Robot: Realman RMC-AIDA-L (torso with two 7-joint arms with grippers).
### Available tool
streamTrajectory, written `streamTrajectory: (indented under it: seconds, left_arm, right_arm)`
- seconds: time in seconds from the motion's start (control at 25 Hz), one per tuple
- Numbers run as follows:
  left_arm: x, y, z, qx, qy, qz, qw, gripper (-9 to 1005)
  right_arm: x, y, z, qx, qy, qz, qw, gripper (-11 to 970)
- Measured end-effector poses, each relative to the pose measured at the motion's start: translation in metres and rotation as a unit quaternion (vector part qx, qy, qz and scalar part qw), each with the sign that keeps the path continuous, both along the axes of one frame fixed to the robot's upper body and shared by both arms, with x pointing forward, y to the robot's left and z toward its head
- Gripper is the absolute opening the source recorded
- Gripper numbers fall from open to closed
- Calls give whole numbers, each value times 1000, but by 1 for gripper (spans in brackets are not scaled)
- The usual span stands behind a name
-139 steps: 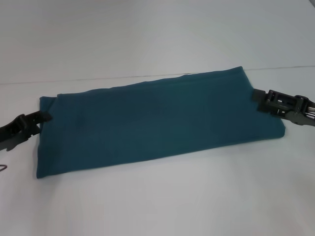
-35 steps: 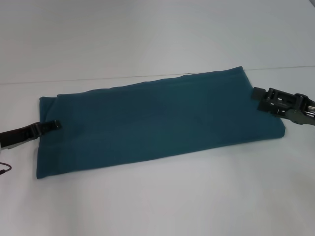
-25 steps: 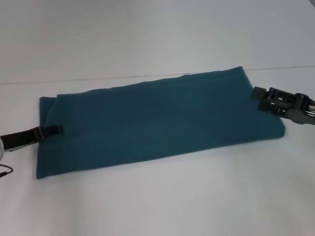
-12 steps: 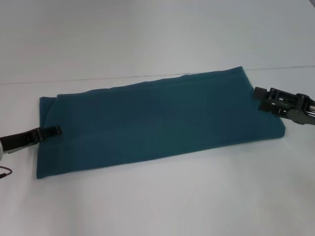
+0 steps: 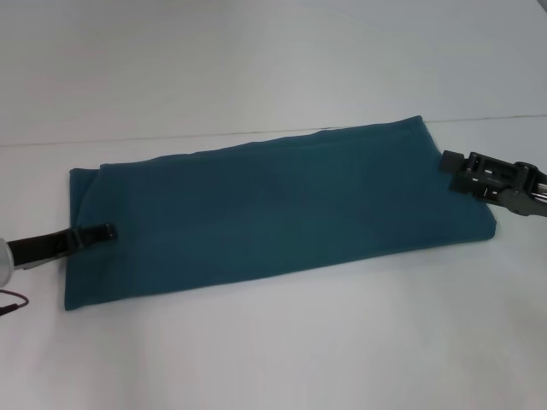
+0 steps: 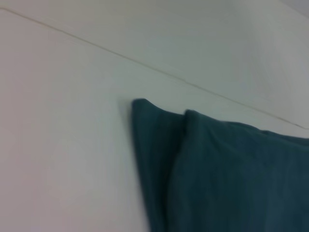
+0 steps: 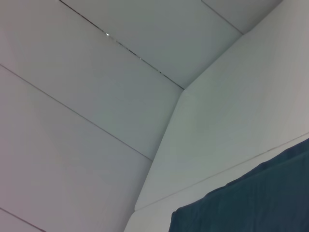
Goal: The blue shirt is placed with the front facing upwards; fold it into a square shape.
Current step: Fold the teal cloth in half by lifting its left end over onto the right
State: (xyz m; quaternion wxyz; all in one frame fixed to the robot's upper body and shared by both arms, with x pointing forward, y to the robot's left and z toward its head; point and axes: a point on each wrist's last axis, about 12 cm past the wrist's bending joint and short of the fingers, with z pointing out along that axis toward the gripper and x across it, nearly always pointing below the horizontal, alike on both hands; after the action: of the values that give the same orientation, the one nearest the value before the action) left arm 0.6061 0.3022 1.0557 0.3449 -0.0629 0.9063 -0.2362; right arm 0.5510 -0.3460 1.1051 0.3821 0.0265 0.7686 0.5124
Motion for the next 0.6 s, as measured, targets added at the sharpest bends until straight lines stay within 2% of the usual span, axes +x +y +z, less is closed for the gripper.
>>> streamTrajectory:
  seconds: [0.4,0.6]
  left_arm:
    - [4,-28,4,-15,9,-51,999,900]
    - [7,-33,11,-18,-3,-54,998,811]
  right_arm:
    - [1,0,0,-1,-2,-2,1000,869]
    - [0,-2,0,1,-3,-6,1000,868]
